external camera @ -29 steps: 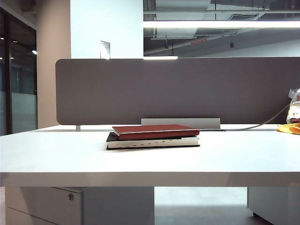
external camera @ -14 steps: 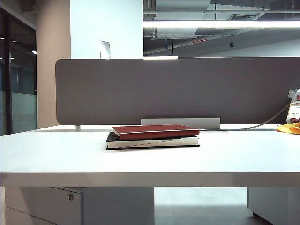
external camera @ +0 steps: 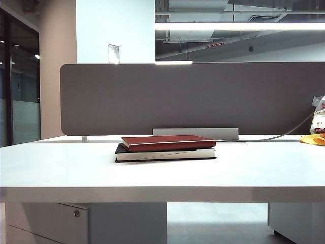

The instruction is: Pick up the red book and place it on top of the black book.

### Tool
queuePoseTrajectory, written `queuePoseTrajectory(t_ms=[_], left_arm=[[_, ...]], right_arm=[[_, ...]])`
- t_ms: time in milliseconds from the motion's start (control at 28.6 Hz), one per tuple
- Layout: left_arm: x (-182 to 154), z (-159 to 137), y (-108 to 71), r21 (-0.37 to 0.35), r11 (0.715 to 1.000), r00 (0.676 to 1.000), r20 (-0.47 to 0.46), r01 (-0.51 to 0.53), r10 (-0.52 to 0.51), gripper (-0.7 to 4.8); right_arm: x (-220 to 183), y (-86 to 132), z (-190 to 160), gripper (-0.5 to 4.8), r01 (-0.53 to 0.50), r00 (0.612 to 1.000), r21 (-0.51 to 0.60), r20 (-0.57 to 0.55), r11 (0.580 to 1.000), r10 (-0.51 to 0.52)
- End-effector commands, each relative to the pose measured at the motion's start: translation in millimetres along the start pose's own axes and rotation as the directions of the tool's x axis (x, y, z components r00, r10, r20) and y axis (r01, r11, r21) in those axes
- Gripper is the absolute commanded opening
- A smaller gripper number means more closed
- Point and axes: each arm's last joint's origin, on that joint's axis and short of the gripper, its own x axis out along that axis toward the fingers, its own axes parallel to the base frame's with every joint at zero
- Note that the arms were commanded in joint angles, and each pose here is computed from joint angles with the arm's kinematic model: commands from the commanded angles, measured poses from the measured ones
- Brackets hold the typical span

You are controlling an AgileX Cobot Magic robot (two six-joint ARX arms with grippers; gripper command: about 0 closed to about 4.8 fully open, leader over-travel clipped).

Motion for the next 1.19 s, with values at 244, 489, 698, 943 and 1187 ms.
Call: queuePoseTrajectory(t_ms=[244,489,698,943,1187], left_arm=[[0.8,-2.4,1.2,0.033,0.999,1.000,-0.008,-0.022,0.022,-0.06],[0.8,-2.4,1.1,0.040,0.999,1.000,-0.008,-0.019,0.019,-0.06],[0.8,-2.4,0.5,0.038,0.999,1.000,-0.011,0.000,0.001,-0.06],[0.8,-2.3,0.7,0.039,0.999,1.000,-0.010,-0.009,0.009,-0.06],[0.8,-2.3,0.7,0.040,0.999,1.000,-0.010,-0.009,0.009,-0.06]], right_arm=[[2.4,-1.4,-3.8,-0.01,0.027,1.000,-0.006,0.006,1.000,-0.027],[4.3,-1.9,-7.0,-0.01,0.029,1.000,-0.037,-0.004,0.999,-0.029],[4.3,-2.0,-7.1,-0.01,0.029,1.000,-0.037,-0.005,0.999,-0.029],[4.3,-1.8,-7.0,-0.01,0.026,1.000,-0.037,-0.004,0.999,-0.026],[4.3,-1.8,-7.0,-0.01,0.025,1.000,-0.037,-0.004,0.999,-0.025]])
